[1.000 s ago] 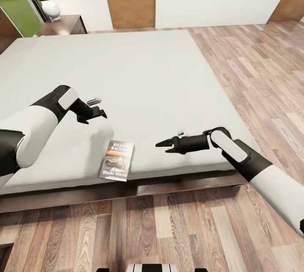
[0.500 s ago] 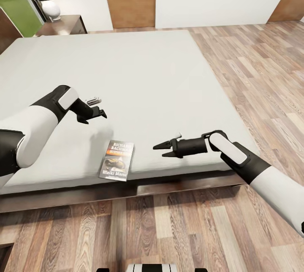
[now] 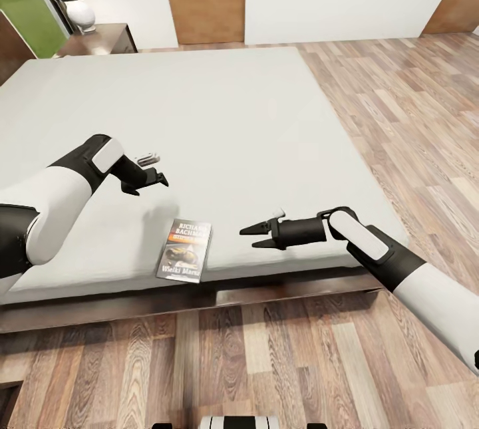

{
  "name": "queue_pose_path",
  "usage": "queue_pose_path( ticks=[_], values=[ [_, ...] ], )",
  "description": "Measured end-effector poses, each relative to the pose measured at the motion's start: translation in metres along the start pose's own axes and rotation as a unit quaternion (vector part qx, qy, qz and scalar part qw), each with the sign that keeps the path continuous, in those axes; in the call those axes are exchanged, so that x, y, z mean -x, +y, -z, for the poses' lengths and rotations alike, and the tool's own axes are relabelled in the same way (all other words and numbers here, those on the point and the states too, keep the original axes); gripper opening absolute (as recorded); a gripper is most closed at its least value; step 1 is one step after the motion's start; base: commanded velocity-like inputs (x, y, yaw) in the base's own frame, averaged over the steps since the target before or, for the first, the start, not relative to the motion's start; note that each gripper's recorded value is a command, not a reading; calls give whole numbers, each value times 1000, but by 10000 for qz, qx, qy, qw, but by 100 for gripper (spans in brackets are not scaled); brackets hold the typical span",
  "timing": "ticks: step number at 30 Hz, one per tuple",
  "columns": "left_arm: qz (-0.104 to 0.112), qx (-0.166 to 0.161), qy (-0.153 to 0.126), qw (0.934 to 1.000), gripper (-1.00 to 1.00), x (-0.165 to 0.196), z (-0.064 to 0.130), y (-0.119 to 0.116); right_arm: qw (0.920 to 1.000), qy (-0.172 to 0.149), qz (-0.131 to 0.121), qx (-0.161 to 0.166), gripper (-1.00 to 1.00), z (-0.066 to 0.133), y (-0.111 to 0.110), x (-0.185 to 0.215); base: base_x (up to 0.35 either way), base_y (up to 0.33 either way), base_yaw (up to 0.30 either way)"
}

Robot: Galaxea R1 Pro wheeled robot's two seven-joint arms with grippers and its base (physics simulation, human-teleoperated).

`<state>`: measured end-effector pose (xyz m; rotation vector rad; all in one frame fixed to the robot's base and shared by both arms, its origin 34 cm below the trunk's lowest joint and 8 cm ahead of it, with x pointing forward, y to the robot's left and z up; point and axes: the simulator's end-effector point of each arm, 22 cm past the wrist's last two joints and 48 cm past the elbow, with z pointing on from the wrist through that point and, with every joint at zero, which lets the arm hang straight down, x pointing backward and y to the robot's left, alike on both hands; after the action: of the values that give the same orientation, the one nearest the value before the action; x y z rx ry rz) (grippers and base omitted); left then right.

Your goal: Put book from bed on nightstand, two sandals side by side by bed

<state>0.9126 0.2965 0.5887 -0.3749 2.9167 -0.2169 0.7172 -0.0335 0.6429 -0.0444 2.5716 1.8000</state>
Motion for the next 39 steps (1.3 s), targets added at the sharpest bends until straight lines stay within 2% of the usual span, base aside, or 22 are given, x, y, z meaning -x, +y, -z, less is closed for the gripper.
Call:
queue_pose_path(
  ticks=[10, 25, 33, 34, 36, 39],
  values=[
    [-2, 2, -1, 10000, 100, 0, 0, 0, 9996, 44, -102, 275, 100, -3, 5, -10, -33, 0, 0],
    [-3, 21, -2, 10000, 100, 0, 0, 1, 9993, 80, -196, 314, 100, -7, 1, -18, -1, 0, 0],
    [-7, 19, -1, 10000, 100, 0, 0, 1, 9987, 125, -356, 329, 100, -12, -8, -33, 0, 0, 0],
    [-7, 21, -1, 10000, 100, 0, 0, 1, 9984, 143, -415, 364, 100, -18, -10, -40, 0, 0, 0],
    [-5, 23, -2, 10000, 100, 0, 0, 1, 9962, 212, -634, 553, 100, -42, -10, -64, 0, 0, 0],
    [-3, 24, 0, 10000, 100, 0, 0, 2, 9946, 254, -759, 660, 100, -54, -9, -78, 0, 0, 0]
  ],
)
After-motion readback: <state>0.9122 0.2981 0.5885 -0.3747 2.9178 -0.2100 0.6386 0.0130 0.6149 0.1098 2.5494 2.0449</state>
